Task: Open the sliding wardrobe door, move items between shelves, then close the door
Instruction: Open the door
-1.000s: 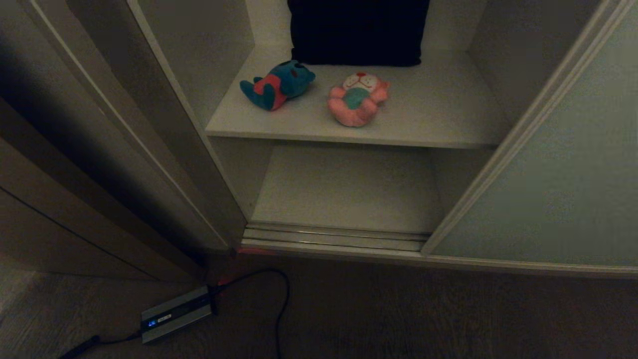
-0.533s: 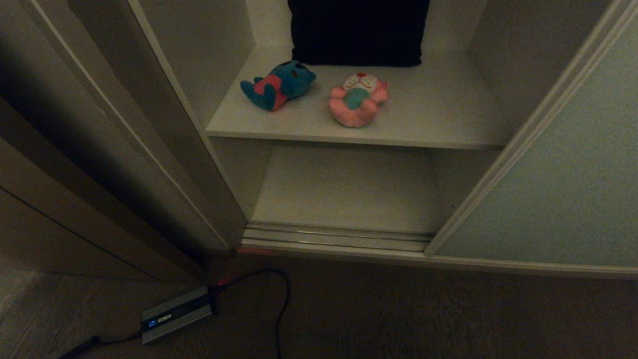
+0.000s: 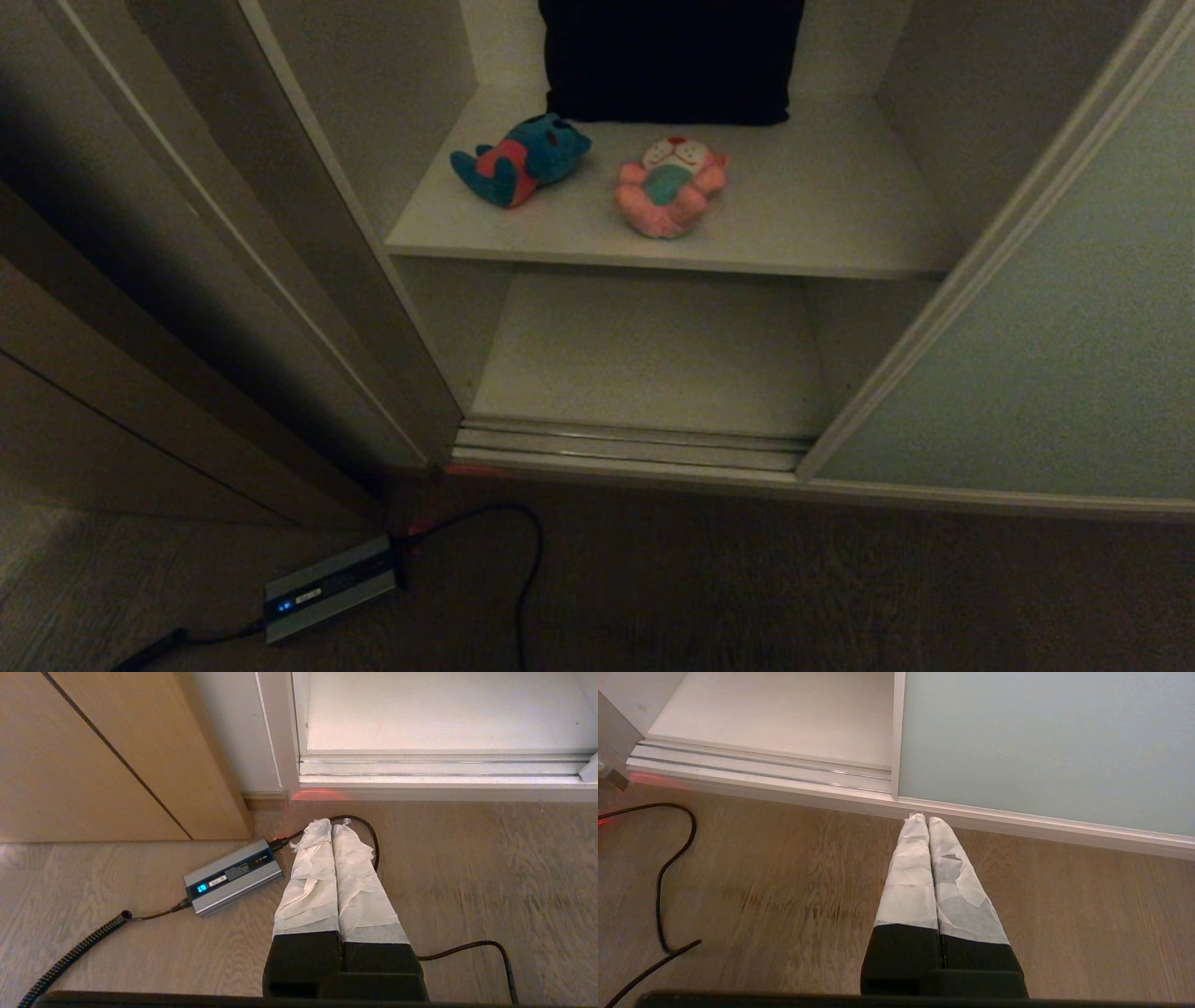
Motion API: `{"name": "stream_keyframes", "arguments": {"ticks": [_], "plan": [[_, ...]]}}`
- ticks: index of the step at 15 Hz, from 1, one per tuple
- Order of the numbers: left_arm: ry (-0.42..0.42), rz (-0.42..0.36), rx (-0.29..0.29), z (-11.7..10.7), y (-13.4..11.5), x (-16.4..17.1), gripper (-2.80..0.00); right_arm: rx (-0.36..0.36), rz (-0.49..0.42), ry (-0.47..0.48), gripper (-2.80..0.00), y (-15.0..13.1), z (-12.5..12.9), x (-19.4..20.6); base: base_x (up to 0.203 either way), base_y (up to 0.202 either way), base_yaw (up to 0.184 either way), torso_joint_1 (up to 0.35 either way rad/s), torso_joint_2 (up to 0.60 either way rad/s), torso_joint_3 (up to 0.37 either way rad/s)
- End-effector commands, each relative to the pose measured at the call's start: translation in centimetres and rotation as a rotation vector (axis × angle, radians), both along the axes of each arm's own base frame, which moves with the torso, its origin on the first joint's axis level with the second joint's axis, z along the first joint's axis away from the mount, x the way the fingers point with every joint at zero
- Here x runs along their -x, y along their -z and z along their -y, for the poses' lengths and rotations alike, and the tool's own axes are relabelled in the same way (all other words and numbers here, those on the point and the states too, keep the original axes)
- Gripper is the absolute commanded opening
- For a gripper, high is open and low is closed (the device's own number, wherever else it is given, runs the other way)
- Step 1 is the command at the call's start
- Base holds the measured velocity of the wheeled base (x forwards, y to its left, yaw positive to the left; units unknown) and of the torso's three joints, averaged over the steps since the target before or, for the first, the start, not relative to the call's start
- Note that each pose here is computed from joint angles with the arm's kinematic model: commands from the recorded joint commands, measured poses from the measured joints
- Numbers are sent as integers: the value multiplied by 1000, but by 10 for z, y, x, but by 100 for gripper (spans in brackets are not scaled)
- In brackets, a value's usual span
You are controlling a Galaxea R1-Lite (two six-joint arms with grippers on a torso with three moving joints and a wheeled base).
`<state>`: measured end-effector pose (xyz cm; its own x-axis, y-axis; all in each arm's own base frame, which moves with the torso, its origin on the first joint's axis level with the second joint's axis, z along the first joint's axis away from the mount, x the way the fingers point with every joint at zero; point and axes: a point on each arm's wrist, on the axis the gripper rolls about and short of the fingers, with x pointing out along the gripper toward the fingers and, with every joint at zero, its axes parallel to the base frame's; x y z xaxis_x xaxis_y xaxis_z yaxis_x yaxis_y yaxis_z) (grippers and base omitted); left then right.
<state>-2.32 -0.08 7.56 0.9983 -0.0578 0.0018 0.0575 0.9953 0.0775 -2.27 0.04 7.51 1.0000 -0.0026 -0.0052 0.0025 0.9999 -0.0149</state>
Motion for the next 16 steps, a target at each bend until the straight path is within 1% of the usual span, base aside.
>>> {"name": "stream_keyframes", "arguments": {"ticks": [1,7,12,14,16], "plan": [[0,-8,1,0,1,0,-280,0,-4,-1,-280,1,0,0,0,0,0,0,0,0],[-1,-8,-1,0,1,0,-280,0,-4,0,-280,1,0,0,12,0,-1,-1,0,0],[0,-7,2,0,1,0,-280,0,-4,-1,-280,1,0,0,190,0,1,0,0,2],[-2,-12,-10,0,1,0,-280,0,-4,-1,-280,1,0,0,55,0,3,4,2,-1],[-36,-7,-6,-1,1,0,-280,0,-6,0,-280,1,0,0,0,0,0,0,0,0]]}}
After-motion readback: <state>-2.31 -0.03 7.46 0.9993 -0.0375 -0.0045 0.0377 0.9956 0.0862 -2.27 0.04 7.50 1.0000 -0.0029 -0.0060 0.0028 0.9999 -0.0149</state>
